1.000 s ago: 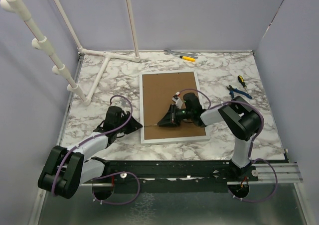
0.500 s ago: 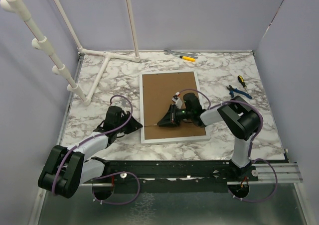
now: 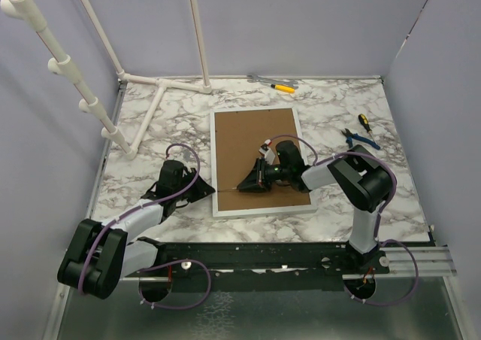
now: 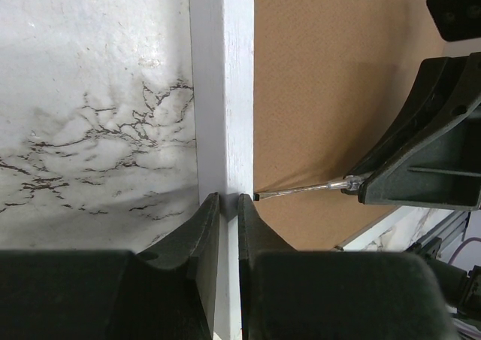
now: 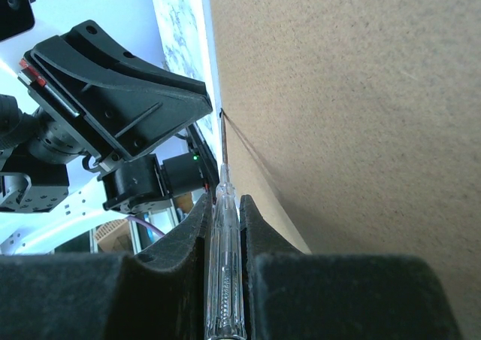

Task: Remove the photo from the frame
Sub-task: Release the photo frame item from the photo frame.

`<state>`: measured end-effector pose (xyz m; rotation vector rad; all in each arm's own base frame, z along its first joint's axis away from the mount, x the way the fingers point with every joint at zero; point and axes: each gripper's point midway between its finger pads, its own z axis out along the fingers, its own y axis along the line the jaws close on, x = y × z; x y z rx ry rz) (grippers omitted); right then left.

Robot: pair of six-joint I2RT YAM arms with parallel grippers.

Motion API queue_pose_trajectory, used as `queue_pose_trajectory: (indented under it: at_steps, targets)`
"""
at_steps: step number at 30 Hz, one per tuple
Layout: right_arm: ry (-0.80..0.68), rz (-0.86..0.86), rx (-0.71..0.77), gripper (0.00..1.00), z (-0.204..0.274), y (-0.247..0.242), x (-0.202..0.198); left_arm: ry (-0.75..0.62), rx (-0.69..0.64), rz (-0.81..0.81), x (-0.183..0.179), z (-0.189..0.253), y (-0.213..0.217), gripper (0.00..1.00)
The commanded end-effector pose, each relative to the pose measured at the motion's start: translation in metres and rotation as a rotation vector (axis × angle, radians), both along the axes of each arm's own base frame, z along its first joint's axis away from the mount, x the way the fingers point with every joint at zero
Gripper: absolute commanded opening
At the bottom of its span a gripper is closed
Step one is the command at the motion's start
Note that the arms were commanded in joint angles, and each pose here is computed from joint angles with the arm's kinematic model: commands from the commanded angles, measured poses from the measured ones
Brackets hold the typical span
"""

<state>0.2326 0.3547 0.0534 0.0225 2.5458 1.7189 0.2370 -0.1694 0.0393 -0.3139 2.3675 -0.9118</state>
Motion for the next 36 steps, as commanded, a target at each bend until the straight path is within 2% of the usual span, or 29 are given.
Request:
queue_pose_trajectory:
  at_steps: [1, 7, 11, 24, 36]
  targets:
    - [0.021, 0.028, -0.02, 0.01, -0.004, 0.004, -0.016, 0.019, -0.009, -0.041, -0.005, -0.003, -0.007, 0.11]
    - [0.0, 0.032, -0.056, 0.0, 0.006, 0.003, -0.013, 0.018, -0.016, -0.058, -0.006, -0.002, -0.012, 0.06]
    - [-0.031, 0.027, -0.079, 0.01, 0.017, 0.001, -0.012, 0.021, -0.023, -0.068, -0.007, -0.003, -0.018, 0.05]
    - [-0.082, 0.027, -0.286, 0.0, 0.035, -0.005, -0.011, 0.009, -0.047, -0.114, -0.017, -0.001, -0.053, 0.05]
    - [-0.158, 0.052, -0.386, 0.01, 0.061, 0.016, -0.027, 0.004, -0.074, -0.151, -0.02, 0.004, -0.076, 0.05]
